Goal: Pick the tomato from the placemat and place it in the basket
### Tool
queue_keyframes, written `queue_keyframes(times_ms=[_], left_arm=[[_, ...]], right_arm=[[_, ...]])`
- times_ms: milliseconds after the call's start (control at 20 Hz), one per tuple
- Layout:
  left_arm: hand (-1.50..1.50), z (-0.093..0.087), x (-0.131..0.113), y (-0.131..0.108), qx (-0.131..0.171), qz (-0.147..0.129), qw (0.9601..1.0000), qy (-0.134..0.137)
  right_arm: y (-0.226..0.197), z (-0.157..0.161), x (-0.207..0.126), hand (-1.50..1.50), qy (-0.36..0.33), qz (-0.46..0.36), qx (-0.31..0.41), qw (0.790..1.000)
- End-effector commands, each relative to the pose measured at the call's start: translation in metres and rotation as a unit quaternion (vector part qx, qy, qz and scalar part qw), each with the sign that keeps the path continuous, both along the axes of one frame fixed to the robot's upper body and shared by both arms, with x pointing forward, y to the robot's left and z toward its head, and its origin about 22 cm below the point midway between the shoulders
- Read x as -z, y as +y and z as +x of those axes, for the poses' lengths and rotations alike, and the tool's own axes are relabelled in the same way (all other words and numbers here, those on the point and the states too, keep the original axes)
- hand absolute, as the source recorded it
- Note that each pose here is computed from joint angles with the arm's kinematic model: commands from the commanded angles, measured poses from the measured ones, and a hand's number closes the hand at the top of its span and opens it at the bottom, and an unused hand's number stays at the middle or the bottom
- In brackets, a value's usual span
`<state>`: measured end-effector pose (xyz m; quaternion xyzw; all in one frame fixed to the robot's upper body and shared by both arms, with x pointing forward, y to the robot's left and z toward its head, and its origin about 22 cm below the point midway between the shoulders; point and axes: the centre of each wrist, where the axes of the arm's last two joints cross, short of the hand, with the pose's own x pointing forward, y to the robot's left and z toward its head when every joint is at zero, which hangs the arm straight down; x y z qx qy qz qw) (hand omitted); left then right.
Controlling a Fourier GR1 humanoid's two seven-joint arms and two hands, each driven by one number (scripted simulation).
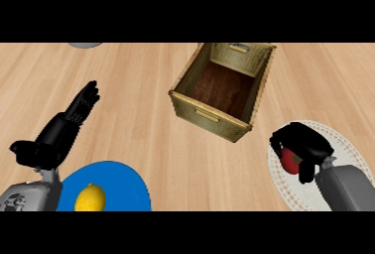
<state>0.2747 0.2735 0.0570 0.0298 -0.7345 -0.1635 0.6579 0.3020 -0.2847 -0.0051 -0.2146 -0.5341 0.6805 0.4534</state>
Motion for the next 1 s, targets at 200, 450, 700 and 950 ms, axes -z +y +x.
queue_keyframes(times_ms=[200,450,700,950], left_arm=[[0.0,-0.001,0.004,-0.005,0.008,-0.002,0.9999,0.009],[0.0,0.003,0.002,-0.01,0.031,-0.006,0.9995,0.001],[0.0,0.01,-0.002,-0.023,0.047,-0.004,0.9989,0.001],[0.0,0.009,0.003,-0.031,0.05,-0.004,0.9987,0.005]], right_arm=[[0.13,0.008,-0.016,1.5,-0.029,0.09,0.166,0.982],[0.157,0.008,-0.054,1.5,-0.065,0.186,0.237,0.951],[0.195,-0.001,-0.122,1.5,-0.151,0.326,0.252,0.899],[0.236,-0.024,-0.175,1.5,-0.187,0.391,0.291,0.853]])
